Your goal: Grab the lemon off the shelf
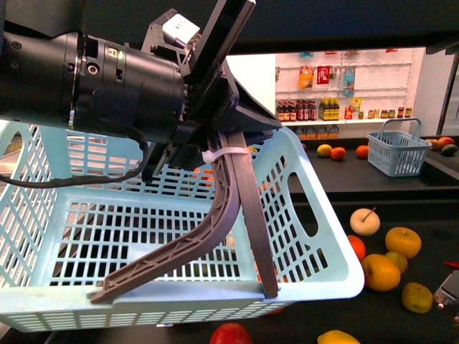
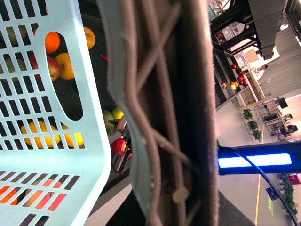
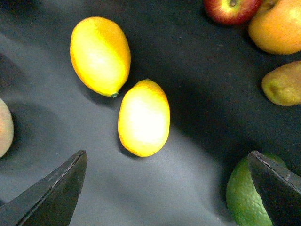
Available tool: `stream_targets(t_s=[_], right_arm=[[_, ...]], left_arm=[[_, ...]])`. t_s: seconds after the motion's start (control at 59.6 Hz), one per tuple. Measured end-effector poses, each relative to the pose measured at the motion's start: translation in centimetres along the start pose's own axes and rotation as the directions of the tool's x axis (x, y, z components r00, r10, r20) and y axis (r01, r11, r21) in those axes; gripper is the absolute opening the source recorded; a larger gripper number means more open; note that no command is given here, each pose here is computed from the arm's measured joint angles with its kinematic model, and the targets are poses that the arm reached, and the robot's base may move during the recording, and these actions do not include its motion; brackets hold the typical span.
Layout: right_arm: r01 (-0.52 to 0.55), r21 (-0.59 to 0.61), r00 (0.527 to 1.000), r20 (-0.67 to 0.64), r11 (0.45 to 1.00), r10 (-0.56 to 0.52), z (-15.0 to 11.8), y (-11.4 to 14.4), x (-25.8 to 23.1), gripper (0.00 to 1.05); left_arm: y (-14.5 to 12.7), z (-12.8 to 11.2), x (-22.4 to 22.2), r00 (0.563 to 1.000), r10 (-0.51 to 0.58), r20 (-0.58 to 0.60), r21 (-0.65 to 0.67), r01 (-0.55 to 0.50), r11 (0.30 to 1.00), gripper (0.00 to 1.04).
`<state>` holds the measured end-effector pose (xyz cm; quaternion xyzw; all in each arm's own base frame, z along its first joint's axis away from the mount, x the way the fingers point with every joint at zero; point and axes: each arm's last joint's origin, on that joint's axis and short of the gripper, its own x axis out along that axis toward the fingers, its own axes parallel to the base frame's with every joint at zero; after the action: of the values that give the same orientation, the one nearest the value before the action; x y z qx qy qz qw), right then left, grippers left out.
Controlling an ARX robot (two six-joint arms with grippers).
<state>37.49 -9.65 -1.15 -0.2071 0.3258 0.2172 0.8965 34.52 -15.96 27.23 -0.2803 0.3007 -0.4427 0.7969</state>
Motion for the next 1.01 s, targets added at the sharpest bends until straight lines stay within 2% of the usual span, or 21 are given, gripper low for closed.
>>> stream_targets(t_s=[0.285,1.008], right_arm=[[-0.057,-0.006,0.998,-0.016,0.998,0.057,-0.5,0.1,3.5,1.02],[-0.08,-0.022,0.996,-0.027,0.997,0.08,-2.0,0.5,9.0,1.02]], left_arm=[[0.0,0.0,0.0,1.0,0.0,0.0,0.0,0.0,1.0,0.1],[0.0,0.0,0.0,1.0,0.0,0.0,0.0,0.0,1.0,0.1]])
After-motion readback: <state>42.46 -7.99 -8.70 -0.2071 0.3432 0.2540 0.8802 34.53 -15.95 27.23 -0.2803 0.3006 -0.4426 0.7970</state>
